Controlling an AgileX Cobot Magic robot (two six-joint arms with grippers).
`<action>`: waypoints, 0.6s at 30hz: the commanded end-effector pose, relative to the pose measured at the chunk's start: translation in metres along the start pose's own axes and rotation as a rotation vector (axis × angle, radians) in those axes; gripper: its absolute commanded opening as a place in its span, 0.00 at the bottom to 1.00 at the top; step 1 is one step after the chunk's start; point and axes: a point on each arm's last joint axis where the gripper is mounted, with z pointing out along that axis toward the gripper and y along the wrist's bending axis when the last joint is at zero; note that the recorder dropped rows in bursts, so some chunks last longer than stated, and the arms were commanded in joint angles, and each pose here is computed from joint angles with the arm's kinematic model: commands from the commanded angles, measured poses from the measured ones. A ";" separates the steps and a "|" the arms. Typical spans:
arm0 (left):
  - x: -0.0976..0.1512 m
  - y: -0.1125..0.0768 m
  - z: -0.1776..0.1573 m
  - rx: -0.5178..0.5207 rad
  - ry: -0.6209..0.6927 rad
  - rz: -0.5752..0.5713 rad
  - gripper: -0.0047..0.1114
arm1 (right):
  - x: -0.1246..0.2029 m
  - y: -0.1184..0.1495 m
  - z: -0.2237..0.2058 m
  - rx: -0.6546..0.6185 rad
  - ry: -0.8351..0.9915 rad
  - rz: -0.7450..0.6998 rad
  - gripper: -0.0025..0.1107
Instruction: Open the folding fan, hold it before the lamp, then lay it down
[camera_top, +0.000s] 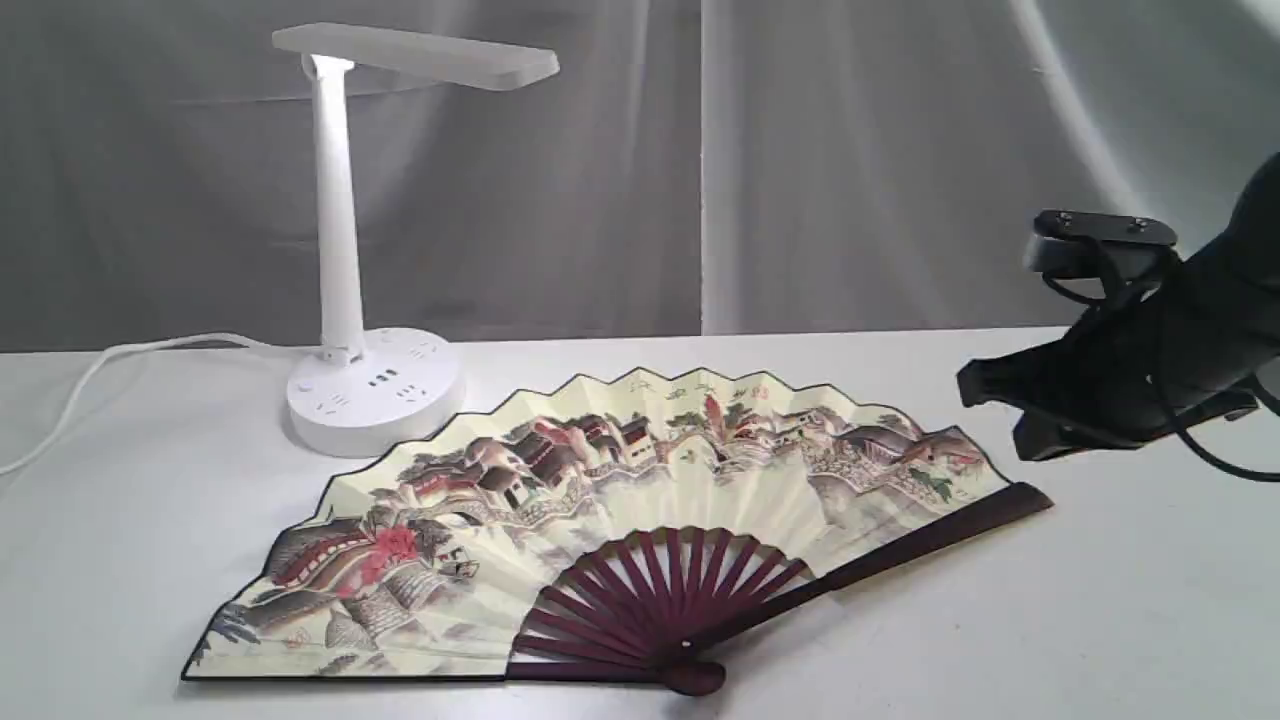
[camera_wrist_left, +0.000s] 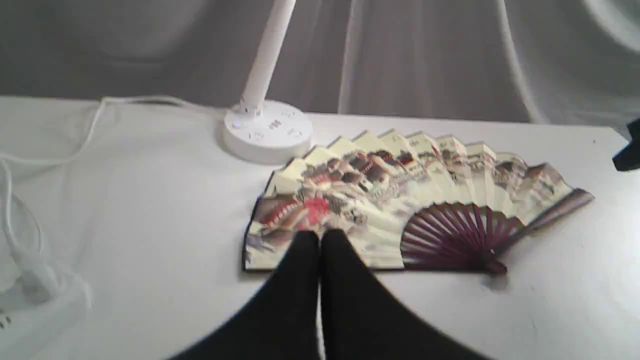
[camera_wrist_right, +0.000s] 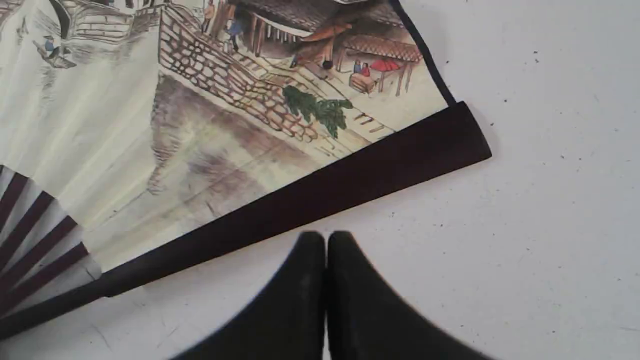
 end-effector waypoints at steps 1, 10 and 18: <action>0.001 0.004 0.011 -0.033 -0.069 0.048 0.04 | -0.001 0.004 -0.014 0.000 -0.029 -0.025 0.02; 0.034 0.006 0.057 -0.017 -0.124 0.078 0.04 | 0.014 0.012 -0.072 0.037 -0.210 -0.051 0.02; 0.041 0.010 0.065 -0.040 -0.143 0.077 0.04 | 0.044 0.016 -0.112 0.082 -0.378 -0.061 0.02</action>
